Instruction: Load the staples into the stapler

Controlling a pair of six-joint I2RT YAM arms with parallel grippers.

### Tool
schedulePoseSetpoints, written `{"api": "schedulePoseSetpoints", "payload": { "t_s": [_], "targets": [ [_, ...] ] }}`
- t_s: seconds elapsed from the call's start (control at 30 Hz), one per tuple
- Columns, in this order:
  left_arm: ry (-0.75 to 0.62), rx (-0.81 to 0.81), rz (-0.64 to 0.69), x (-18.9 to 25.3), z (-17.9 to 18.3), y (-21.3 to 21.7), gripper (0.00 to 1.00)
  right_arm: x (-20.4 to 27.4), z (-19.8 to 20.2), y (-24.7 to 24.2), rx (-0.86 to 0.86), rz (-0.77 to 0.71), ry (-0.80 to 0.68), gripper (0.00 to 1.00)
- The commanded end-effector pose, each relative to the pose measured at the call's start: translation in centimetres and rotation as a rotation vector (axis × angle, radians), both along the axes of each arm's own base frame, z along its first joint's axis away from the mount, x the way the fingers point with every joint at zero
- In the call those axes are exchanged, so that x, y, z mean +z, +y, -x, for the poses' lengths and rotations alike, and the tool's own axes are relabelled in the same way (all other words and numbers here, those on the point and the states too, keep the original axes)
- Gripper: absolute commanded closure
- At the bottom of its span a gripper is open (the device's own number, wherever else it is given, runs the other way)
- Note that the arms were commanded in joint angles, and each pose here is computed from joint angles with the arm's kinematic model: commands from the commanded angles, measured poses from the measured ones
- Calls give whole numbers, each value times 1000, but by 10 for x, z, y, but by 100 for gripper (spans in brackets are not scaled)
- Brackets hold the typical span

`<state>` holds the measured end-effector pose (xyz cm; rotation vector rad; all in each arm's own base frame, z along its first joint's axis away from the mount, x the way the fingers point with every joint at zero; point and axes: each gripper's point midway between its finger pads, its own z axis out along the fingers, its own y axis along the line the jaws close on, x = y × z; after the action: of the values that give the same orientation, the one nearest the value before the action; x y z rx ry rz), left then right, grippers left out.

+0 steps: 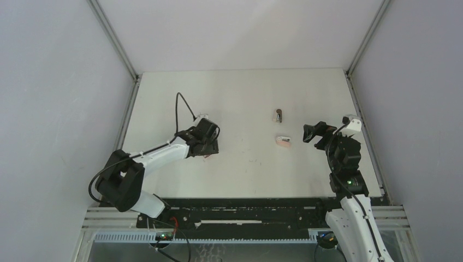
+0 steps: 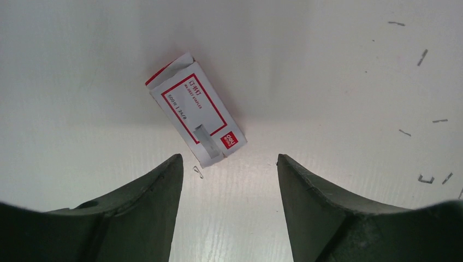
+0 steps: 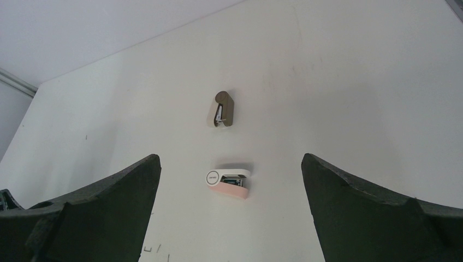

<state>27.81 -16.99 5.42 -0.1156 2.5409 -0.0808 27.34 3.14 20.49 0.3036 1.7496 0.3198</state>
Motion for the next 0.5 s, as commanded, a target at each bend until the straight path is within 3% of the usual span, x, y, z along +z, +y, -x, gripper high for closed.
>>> {"api": "schedulePoseSetpoints", "payload": {
  "t_s": [0.0,0.47],
  "targets": [
    [-5,82,160,-5,-7,-11,31,7,-2,-2,-1,19,-25,0],
    [13,151,121,-27,-20,22,19,4,-3,0,12,23,-16,0]
  ]
}}
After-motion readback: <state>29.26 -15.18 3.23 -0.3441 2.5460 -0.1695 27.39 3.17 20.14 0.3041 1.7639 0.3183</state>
